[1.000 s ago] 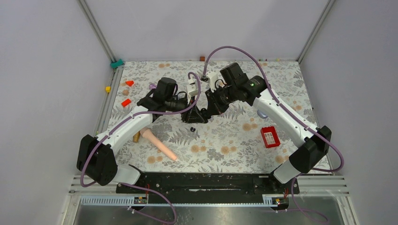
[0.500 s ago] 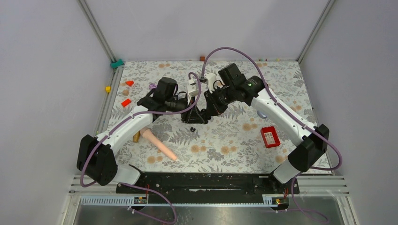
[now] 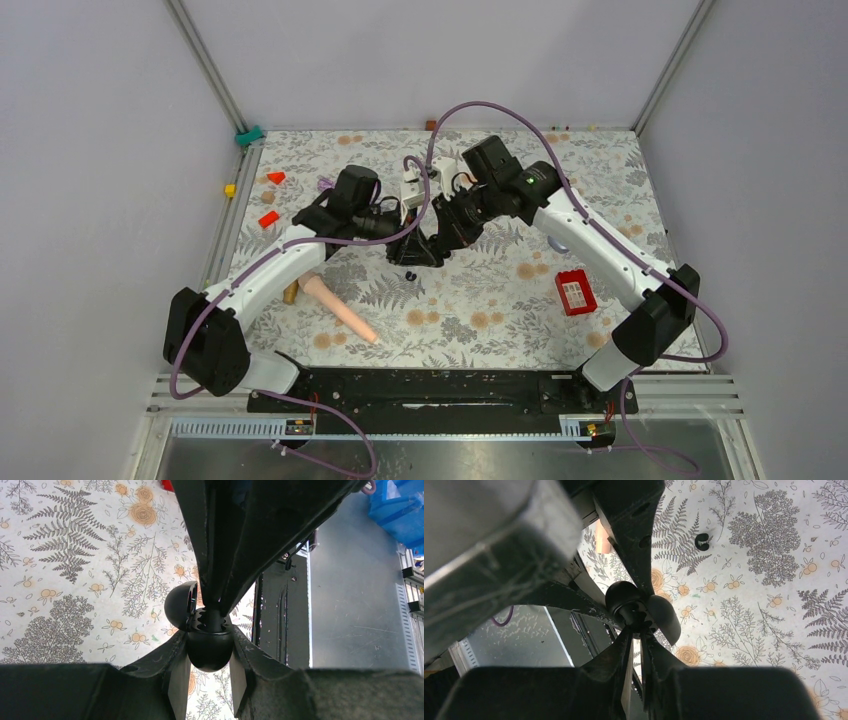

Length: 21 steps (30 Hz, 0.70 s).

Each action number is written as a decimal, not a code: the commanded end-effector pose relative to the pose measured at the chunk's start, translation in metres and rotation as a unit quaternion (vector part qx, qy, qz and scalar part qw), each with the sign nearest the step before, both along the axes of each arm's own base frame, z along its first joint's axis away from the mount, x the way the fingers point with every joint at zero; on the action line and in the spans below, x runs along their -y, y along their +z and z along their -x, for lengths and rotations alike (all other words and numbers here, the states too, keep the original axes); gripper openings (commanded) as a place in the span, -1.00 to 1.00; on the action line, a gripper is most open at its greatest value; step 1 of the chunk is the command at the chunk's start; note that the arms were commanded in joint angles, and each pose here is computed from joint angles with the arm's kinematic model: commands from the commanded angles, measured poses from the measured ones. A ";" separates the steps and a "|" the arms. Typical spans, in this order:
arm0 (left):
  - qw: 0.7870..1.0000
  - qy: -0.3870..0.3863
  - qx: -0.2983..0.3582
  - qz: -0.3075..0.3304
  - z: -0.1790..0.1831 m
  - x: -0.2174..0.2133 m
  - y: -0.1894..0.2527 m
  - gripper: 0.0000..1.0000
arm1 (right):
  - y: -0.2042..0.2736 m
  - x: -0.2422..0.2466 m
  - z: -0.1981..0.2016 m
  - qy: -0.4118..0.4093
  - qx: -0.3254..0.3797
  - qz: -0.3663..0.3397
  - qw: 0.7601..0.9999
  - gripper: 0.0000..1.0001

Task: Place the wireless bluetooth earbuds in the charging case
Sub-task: Place the earbud in the charging case.

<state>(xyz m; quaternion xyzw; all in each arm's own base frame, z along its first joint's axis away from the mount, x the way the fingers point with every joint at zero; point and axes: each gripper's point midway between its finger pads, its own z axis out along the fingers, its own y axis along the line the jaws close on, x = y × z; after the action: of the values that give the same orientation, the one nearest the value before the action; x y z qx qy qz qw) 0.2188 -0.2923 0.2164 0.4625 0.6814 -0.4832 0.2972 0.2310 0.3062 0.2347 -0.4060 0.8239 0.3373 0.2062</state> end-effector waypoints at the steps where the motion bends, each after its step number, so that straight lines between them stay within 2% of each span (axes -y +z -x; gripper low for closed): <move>1: 0.997 -0.023 0.058 0.039 0.001 0.006 0.037 -0.96 | 0.033 -0.004 0.012 0.038 0.030 -0.033 0.998 -0.62; 8: 0.997 -0.027 0.066 0.043 0.005 0.004 0.043 -0.88 | 0.051 0.008 0.023 0.062 0.071 -0.044 0.995 -0.13; 13: 0.996 -0.034 0.072 0.044 0.009 0.001 0.048 -0.86 | 0.058 0.012 0.034 0.086 0.071 -0.051 0.992 -0.06; 15: 0.995 -0.039 0.074 0.046 0.012 0.000 0.050 -0.86 | 0.062 0.013 0.037 0.093 0.079 -0.058 0.991 -0.12; 19: 0.995 -0.051 0.072 0.053 0.016 -0.001 0.055 -0.85 | 0.063 0.006 0.041 0.105 0.072 -0.082 0.988 -0.50; 21: 0.994 -0.058 0.070 0.055 0.019 -0.001 0.056 -0.84 | 0.061 0.001 0.041 0.107 0.064 -0.092 0.988 -0.61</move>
<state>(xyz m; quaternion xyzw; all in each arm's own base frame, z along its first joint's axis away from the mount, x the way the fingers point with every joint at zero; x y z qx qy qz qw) 0.2082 -0.2905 0.2401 0.4893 0.6512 -0.4884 0.3131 0.2019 0.2961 0.2812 -0.4787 0.7572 0.3686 0.2482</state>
